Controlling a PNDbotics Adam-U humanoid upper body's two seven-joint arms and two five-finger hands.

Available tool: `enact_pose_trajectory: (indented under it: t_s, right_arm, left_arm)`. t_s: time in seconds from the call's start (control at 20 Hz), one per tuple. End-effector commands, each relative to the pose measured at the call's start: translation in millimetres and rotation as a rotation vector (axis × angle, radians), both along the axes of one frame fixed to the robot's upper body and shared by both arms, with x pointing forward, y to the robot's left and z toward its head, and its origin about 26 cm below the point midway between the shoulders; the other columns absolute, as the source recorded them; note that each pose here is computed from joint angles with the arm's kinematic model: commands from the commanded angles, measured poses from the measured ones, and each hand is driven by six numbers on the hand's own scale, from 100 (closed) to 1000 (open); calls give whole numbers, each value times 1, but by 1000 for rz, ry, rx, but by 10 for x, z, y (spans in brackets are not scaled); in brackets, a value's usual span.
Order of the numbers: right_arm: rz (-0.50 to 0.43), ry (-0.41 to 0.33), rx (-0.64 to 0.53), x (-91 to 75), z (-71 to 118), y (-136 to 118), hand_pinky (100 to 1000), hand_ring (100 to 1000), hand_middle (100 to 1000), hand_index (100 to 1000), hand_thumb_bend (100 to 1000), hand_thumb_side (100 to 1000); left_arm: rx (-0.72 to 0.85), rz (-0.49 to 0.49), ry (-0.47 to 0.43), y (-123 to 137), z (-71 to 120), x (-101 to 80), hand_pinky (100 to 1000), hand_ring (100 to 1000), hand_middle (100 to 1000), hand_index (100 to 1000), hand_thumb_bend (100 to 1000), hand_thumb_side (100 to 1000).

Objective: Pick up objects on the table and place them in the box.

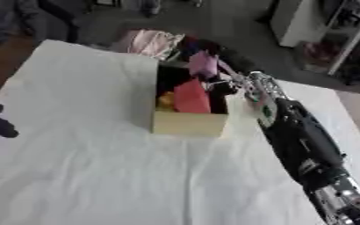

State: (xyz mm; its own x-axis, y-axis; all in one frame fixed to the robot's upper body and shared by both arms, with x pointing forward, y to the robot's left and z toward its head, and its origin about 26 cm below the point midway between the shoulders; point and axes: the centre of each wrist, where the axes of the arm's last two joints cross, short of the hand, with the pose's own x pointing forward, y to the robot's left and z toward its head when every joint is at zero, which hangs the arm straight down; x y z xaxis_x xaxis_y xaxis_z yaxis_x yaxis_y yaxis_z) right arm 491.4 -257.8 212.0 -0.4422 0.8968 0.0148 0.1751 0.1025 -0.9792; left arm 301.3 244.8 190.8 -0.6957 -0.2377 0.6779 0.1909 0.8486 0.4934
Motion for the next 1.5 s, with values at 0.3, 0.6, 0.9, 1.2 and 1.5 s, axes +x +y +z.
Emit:
enact_pose_trajectory:
  t_s: [0.3,0.6,0.9,1.2,1.5]
  right_arm:
    - [-17,-65,-219,-76,464,-8,1000,1000,1000,1000,100,492]
    - [-45,-126,-286,-116,588,-50,1000,1000,1000,1000,100,446]
    - [-117,-105,-162,-124,571,-392,1000,1000,1000,1000,100,252]
    - [-233,8,24,-138,359,-863,1000,1000,1000,1000,100,207]
    - [-342,168,192,-155,20,-1161,977,1000,1000,1000,100,212]
  left_arm:
    - [3,-5,-19,9,58,-29,848,636,592,817,100,647]
    - [4,0,-11,21,44,-34,848,636,592,817,100,647]
    - [6,14,2,48,20,-44,849,636,592,817,100,648]
    - [9,26,11,73,2,-51,850,637,593,818,100,649]
    - [12,31,15,83,-5,-54,851,637,594,818,100,652]
